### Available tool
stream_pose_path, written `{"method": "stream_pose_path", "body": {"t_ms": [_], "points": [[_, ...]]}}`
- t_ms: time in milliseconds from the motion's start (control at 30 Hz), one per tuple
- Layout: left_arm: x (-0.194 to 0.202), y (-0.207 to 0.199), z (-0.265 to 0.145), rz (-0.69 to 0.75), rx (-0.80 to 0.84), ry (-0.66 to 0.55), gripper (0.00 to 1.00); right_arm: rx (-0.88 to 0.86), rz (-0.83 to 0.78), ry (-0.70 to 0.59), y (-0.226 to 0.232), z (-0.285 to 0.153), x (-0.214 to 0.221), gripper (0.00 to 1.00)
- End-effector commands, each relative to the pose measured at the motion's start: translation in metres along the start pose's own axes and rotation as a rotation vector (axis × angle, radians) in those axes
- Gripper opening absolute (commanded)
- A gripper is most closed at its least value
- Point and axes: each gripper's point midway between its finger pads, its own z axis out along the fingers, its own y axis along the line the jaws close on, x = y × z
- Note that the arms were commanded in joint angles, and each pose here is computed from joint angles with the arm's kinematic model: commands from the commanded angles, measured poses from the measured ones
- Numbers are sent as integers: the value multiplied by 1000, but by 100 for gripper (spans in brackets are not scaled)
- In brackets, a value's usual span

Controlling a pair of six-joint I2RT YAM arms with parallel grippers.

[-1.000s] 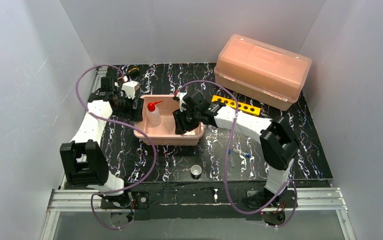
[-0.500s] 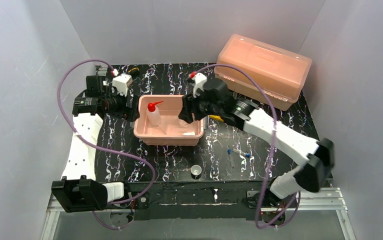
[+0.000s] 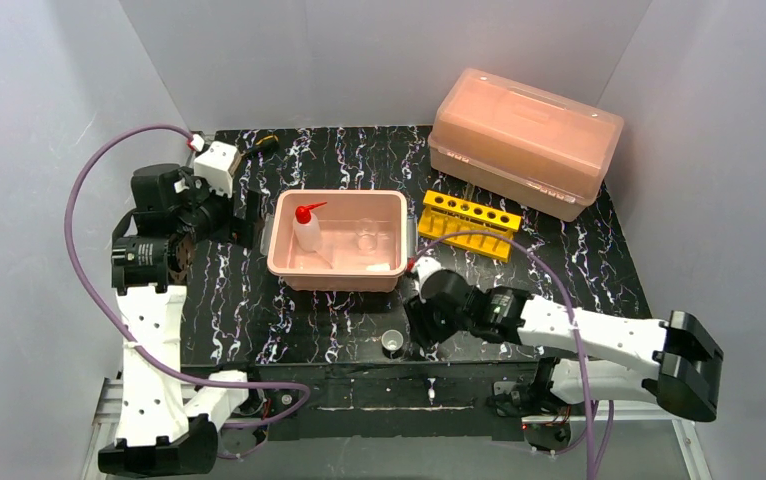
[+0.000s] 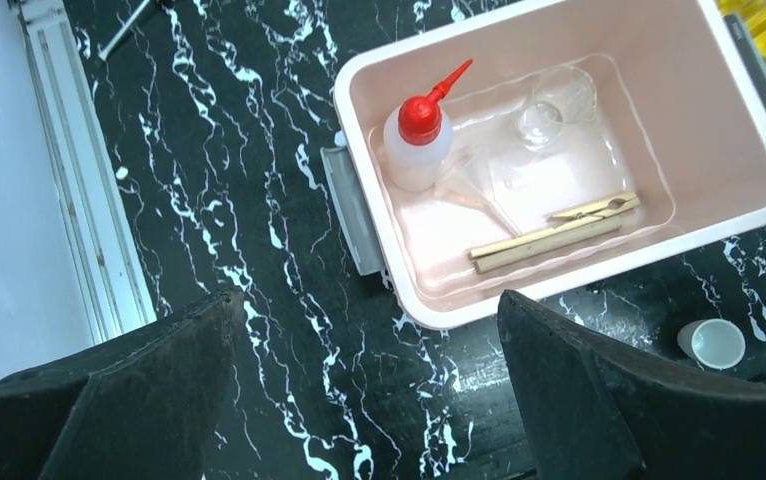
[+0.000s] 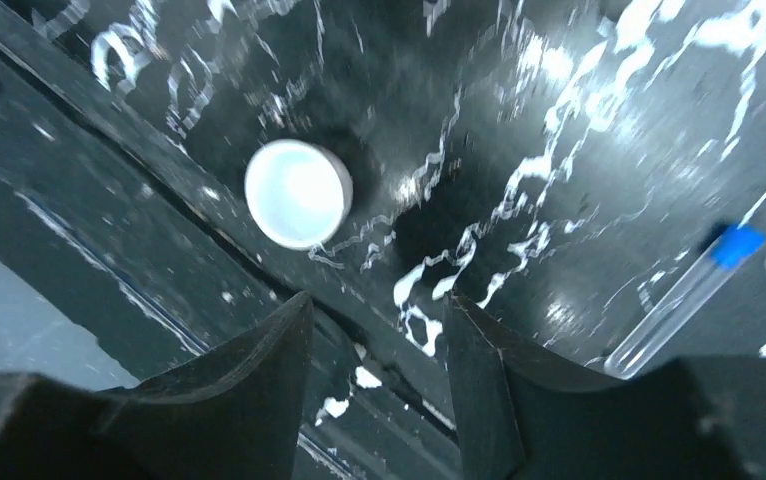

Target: Organize the chemistry lab equipment

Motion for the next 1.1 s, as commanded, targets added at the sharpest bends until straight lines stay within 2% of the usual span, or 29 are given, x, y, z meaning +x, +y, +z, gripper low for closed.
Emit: {"method": "stream_pose_path", "body": {"t_ms": [0,267,600,1067], "points": [[23,6,0,-7,-33,101,98,40,71,-52,6,16,4,57],[38,9,-5,33,-58,137,98,31,63,-103,16,35,-3,56],[38,7,-8,30,-51,143,98,41,50,-31,19,62,17,53],[40,9,-8,36,-66,133,98,58,6,-86,22,40,-5,15]]}}
